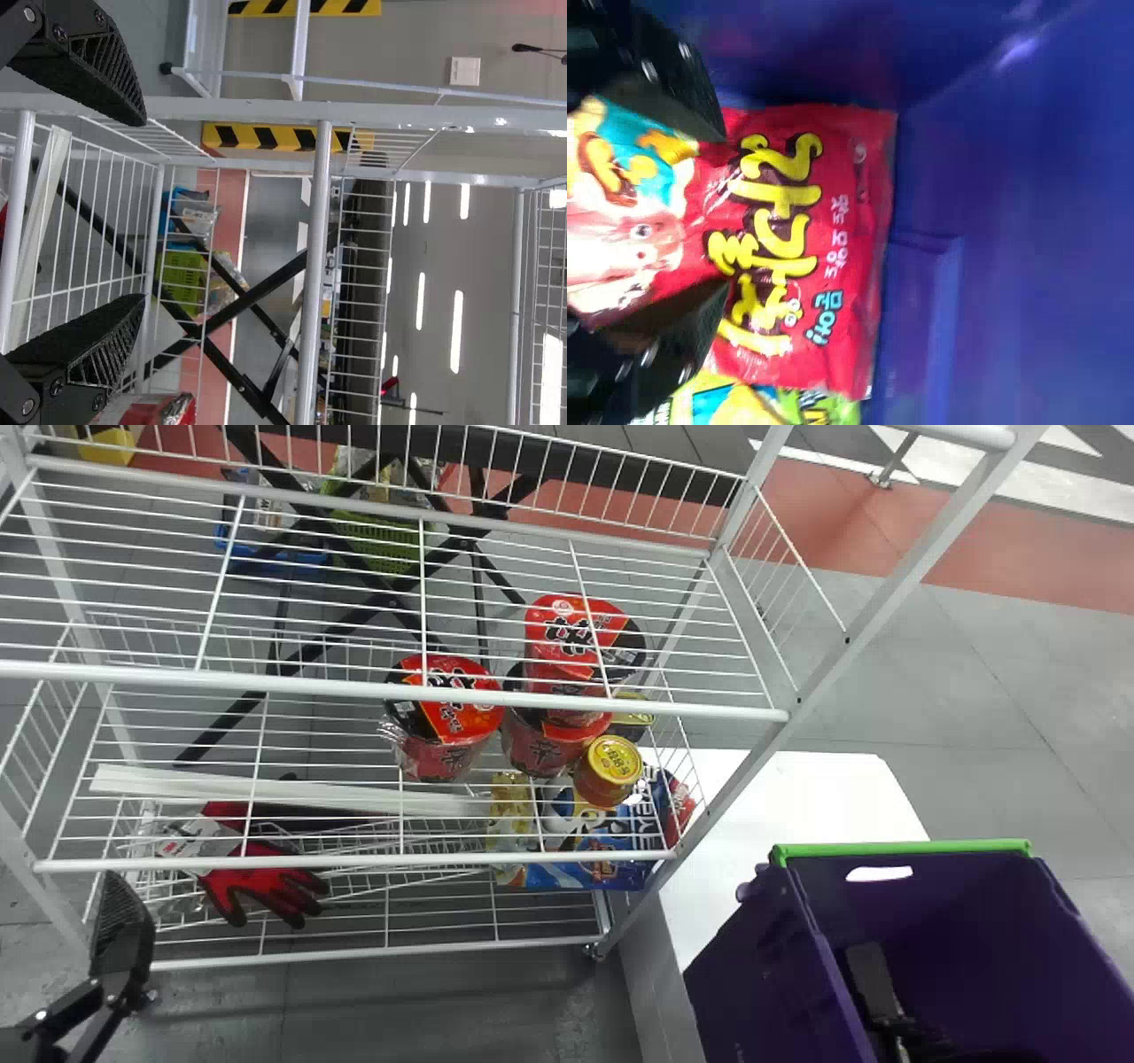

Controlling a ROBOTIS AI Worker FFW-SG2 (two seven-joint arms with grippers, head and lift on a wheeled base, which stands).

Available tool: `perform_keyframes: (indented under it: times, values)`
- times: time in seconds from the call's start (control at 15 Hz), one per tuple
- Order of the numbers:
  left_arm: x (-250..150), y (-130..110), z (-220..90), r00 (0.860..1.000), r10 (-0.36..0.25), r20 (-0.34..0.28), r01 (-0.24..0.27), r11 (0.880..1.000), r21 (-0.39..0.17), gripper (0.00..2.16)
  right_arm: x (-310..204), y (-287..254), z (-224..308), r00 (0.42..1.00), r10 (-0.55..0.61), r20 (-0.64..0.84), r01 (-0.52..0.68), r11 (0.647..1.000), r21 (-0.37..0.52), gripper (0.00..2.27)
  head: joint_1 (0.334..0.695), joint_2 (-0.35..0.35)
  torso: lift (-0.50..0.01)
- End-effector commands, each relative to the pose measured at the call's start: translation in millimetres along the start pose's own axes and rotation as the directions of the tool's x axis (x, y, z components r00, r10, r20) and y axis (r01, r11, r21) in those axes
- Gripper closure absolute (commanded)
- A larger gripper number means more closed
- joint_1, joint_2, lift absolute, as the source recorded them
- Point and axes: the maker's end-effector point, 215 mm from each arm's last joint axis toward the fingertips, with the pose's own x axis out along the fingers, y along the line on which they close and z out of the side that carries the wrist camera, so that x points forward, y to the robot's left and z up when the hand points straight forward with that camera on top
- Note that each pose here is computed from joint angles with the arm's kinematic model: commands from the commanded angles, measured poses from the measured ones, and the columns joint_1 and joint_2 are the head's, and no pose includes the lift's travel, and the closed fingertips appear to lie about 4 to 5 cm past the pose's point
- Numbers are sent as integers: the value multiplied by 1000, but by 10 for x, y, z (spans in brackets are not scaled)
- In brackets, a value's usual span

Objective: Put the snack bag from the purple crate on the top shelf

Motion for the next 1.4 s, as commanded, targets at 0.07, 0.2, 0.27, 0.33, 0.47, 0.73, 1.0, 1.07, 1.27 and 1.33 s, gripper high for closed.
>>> perform_keyframes:
  times: [0.07,0.2,0.27,0.33,0.47,0.73,1.0,1.07,1.27,1.33]
  values:
    - [-4,1,3,1000,0,4,0,1000,0,117,-8,-53,-53,999,-30,-23,31,999,24,1723,695,-350,-452]
    - [-4,2,-6,1000,1,0,-1,1000,-1,117,-24,-95,-71,999,-45,-28,46,997,59,2074,695,-350,-452]
    - [-4,2,3,1000,1,3,-1,1000,-1,117,-42,-94,-88,998,-43,-35,46,997,67,2105,695,-350,-452]
    - [-2,10,-5,1000,2,1,-2,1000,0,117,-76,-84,-95,998,-44,-50,47,996,72,2182,695,-350,-452]
    - [-4,9,-13,1000,4,-1,-4,1000,-2,117,-157,-60,-98,998,-15,-54,21,992,124,2233,695,-350,-452]
    - [5,27,-5,1000,6,1,-6,1000,0,117,-378,-118,-135,996,-24,-83,38,985,169,2253,695,-350,-452]
    - [10,25,0,1000,4,-1,-4,1000,1,117,-559,-400,39,999,-40,19,36,982,183,2253,695,-350,-441]
    - [12,25,8,1000,3,1,-3,1000,2,117,-584,-446,29,999,-48,23,43,980,194,2253,695,-350,-439]
    - [10,14,15,1000,2,0,-2,1000,1,117,-628,-478,32,998,-47,35,38,975,221,2253,695,-350,-427]
    - [-2,4,12,1000,0,-1,0,1000,1,117,-632,-464,3,999,-45,28,38,974,223,2253,695,-350,-423]
